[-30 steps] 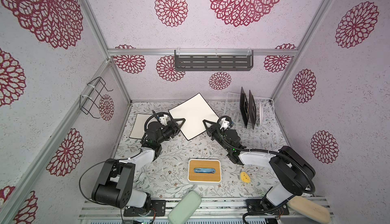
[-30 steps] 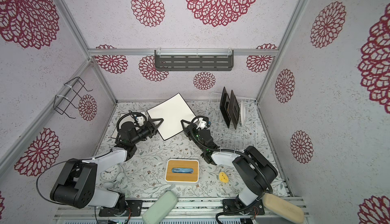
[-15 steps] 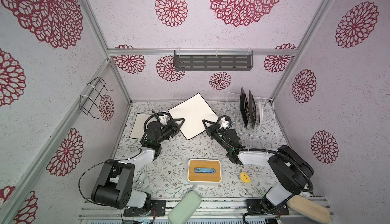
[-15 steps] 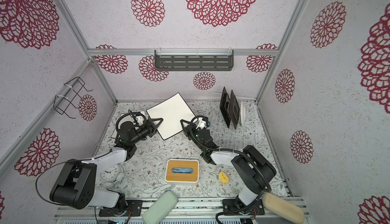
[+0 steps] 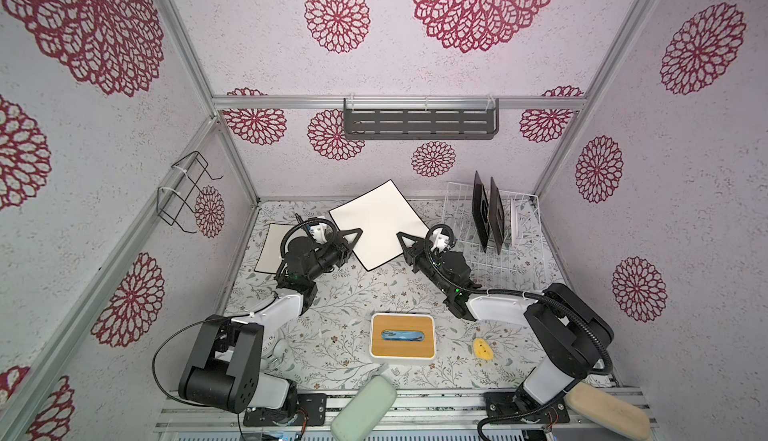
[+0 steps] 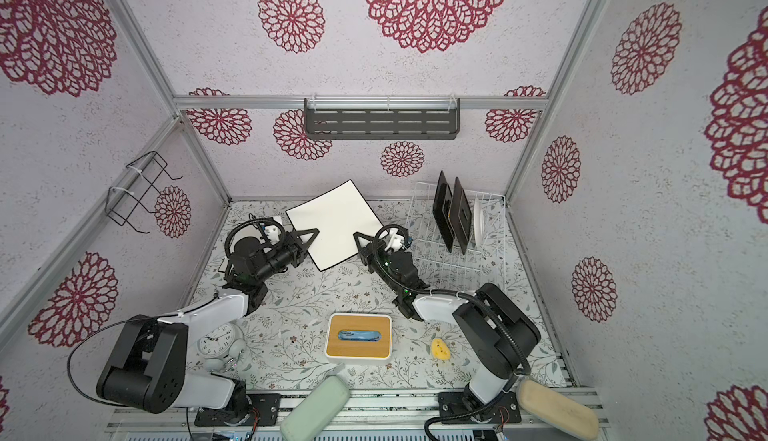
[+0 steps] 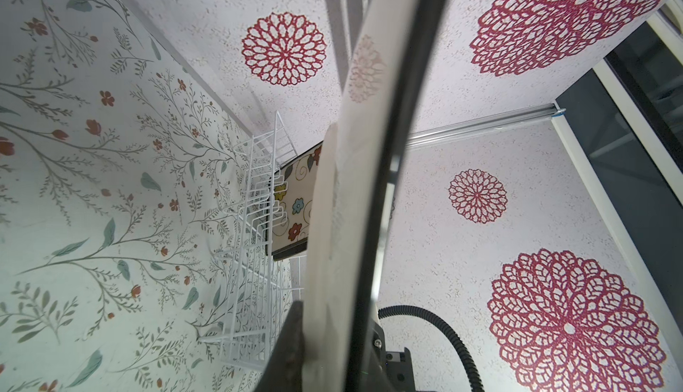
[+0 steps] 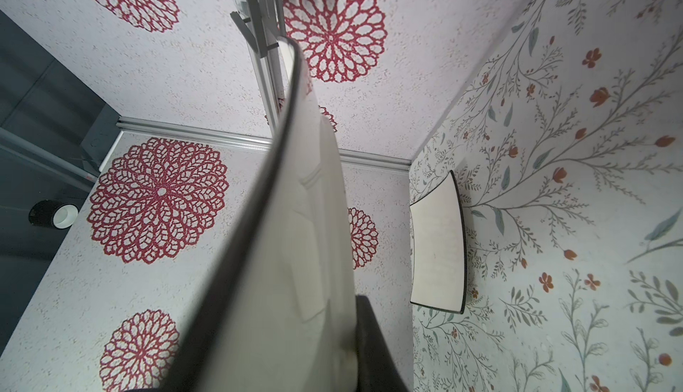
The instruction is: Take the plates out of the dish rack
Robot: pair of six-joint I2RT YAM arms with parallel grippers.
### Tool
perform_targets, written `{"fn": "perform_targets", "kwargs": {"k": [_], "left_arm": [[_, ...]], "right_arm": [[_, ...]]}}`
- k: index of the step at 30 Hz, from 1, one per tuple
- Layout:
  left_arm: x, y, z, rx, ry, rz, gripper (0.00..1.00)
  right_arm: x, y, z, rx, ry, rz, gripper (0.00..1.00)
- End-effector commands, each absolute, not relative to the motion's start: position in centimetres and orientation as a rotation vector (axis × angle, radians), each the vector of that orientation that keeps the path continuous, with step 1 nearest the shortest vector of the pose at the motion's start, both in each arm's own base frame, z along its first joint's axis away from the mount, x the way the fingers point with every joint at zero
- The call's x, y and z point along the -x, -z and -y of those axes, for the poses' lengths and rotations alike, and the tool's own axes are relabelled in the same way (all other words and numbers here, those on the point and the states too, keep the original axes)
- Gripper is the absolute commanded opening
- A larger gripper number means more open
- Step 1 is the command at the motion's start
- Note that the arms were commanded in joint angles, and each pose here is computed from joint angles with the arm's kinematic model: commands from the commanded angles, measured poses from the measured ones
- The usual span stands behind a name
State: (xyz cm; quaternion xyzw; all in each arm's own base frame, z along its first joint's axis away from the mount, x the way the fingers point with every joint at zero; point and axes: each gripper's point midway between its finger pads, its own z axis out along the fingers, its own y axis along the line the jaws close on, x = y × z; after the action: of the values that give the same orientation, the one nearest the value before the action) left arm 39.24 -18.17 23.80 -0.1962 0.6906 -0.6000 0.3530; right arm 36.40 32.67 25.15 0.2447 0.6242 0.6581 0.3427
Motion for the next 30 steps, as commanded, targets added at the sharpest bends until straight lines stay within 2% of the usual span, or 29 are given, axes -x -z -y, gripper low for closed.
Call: {"fn": "perform_targets", "kwargs": {"k": [1,4,12,15,18,23,30], "left_arm": [[-39.0,-25.0,18.5,0.422,1.533,-1.778,0.0],[-39.1,-25.4,18.1,0.431,1.527,-1.762,0.0],[-39.4,-26.8,16.7,0.458,1.512,-1.729,0.0],[-39.6,-27.4,16.1,0.463,1.515,-1.711,0.0],[-39.8,-28.5,15.6,0.471,1.536,-1.691,0.0],[-40.3,-30.4,14.2,0.483,1.532,-1.659,0.0],[-41.0,-33.2,11.6,0.483,1.507,-1.614,0.0]], "right_arm": [[-34.4,-36.8,-32.1,-0.429,-1.95,-1.248,0.07],[-34.7,-36.5,-32.3,-0.434,-1.956,-1.265,0.29],[-35.6,-35.5,-32.2,-0.471,-1.962,-1.298,0.53],[-35.9,-35.1,-32.4,-0.477,-1.953,-1.334,0.76],[-36.3,-34.7,-32.5,-0.502,-1.937,-1.382,0.87],[-36.7,-34.1,-32.4,-0.522,-1.894,-1.455,0.95],[-36.8,-33.6,-32.0,-0.528,-1.848,-1.509,0.97]]}}
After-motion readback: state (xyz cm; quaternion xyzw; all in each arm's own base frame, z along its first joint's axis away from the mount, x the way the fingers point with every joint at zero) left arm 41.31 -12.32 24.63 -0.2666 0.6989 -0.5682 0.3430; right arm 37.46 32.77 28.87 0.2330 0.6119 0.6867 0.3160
